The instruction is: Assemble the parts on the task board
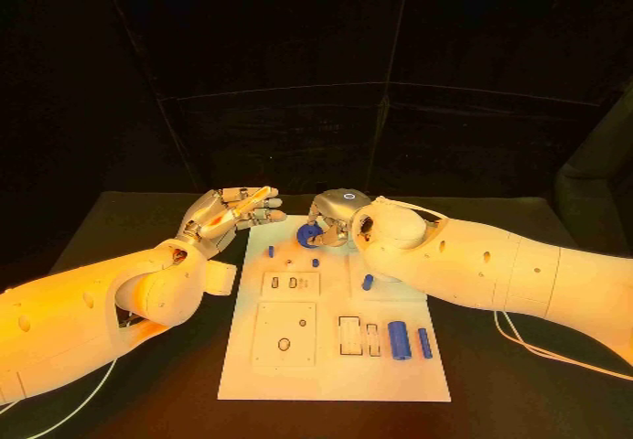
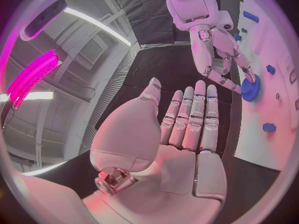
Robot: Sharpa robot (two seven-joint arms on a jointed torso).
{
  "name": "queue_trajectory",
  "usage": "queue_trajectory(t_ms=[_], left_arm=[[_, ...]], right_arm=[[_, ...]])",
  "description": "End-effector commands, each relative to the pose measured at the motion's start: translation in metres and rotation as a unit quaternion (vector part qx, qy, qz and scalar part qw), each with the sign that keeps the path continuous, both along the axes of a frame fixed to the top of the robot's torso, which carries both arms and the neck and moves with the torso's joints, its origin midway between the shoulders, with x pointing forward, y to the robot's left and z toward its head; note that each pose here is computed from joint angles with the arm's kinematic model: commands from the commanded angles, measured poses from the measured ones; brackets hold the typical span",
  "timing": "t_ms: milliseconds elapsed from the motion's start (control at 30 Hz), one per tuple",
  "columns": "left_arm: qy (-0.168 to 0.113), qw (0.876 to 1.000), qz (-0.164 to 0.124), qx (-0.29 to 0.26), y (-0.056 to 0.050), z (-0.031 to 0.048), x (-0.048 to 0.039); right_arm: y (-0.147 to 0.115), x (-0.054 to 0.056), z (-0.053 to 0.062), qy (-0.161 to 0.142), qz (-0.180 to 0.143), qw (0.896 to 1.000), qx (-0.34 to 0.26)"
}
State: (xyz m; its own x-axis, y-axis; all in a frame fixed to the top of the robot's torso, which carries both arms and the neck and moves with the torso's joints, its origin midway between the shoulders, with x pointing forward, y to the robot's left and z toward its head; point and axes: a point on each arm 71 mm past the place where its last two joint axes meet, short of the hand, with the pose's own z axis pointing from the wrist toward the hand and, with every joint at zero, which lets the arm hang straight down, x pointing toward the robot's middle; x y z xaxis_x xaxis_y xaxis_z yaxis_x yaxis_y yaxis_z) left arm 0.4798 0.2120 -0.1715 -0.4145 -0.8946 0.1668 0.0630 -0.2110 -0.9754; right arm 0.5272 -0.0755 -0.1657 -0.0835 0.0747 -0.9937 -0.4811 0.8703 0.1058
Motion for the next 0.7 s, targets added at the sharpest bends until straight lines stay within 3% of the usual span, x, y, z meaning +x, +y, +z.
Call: queue_trajectory(t_ms=[33, 267, 700], left_arm=[[-0.005, 1.0, -0.006, -0.005, -0.0015, 0.002, -0.0002], [-0.005, 1.0, -0.006, -0.005, -0.0014, 0.002, -0.0002], [-0.003, 1.0, -0.005, -0.004, -0.0009, 0.0017, 0.0]], right_arm=[[0.002, 0.0014, -0.002, 0.009, 0.003, 1.0, -0.016], [0.0028, 0.0051, -0.0031, 0.007, -0.003, 1.0, -0.013], [0.0032, 0.006, -0.0081, 0.034, -0.002, 0.999, -0.031]])
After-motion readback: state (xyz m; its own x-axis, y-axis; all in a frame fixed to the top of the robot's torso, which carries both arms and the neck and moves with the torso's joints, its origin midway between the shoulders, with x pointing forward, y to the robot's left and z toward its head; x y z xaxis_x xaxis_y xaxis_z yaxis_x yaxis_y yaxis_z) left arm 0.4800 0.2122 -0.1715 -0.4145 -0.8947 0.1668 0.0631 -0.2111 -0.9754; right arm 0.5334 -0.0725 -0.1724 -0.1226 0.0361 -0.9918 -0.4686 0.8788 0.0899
